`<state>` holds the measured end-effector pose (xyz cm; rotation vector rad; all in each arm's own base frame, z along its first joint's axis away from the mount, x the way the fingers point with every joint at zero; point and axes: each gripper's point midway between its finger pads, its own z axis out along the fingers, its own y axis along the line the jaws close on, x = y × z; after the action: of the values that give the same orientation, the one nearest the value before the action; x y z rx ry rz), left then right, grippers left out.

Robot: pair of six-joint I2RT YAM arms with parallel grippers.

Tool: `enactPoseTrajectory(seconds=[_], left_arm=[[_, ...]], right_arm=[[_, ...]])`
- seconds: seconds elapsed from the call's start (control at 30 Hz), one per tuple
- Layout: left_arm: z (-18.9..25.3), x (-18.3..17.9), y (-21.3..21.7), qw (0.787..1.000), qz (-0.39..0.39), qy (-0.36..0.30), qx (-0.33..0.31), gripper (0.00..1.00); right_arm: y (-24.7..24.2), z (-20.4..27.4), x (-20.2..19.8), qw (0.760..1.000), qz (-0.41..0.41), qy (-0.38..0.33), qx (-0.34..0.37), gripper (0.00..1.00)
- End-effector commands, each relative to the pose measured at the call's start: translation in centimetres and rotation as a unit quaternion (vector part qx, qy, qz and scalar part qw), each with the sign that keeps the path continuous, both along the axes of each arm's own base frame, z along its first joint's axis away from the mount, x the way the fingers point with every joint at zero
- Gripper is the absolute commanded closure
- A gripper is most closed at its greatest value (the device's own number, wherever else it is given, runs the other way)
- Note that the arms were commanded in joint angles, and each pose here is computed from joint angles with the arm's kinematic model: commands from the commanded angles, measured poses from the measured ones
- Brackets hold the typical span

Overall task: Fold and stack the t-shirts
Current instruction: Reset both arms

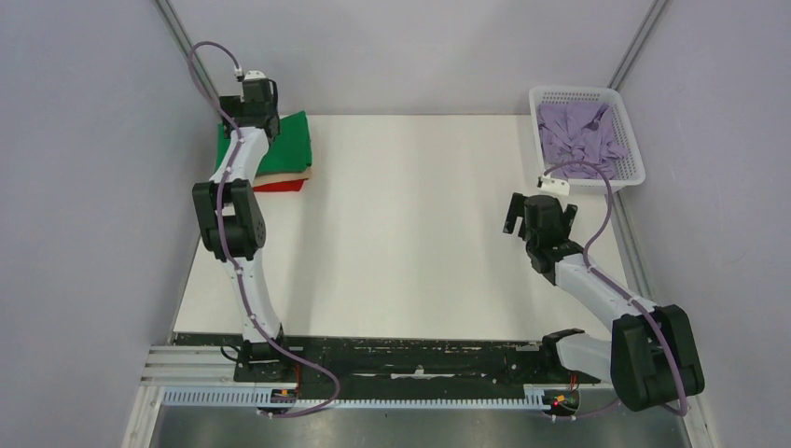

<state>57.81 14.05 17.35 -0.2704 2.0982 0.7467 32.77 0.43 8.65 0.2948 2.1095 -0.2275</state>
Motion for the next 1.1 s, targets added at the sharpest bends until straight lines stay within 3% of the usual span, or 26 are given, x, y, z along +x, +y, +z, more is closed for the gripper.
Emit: enactPoseTrajectory(seconds=[0.0, 0.2, 0.3, 0.47, 0.67, 0.83, 1.07], left_arm=[[6.5, -0.8, -5.7, 0.987, -0.034, -0.115, -0.105, 0.00], [9.8, -4.0, -14.4, 0.968, -0.110, -0.152, -0.168, 0.00], [10.6, -6.8, -18.8, 0.947, -0.172, -0.171, -0.210, 0.00], [6.4, -13.1, -24.4, 0.917, -0.241, -0.167, -0.270, 0.00], [-1.1, -20.1, -26.2, 0.903, -0.261, -0.132, -0.314, 0.00], [-1.8, -22.4, -26.5, 0.889, -0.263, -0.142, -0.346, 0.00], [-0.9, -22.7, -26.1, 0.885, -0.267, -0.170, -0.342, 0.00]], right_arm=[[0.5, 2.1, 0.7, 0.999, 0.007, -0.037, 0.019, 0.02], [0.9, 2.1, -0.3, 0.998, 0.028, -0.043, 0.023, 0.02], [1.0, 2.2, -0.6, 0.997, 0.038, -0.057, 0.026, 0.02], [1.0, 2.4, -1.0, 0.995, 0.047, -0.087, 0.025, 0.02], [1.1, 2.0, -1.5, 0.994, 0.064, -0.091, 0.019, 0.02], [1.6, 1.3, -1.8, 0.992, 0.075, -0.095, 0.031, 0.02], [1.4, 0.6, -1.8, 0.992, 0.067, -0.099, 0.032, 0.02]])
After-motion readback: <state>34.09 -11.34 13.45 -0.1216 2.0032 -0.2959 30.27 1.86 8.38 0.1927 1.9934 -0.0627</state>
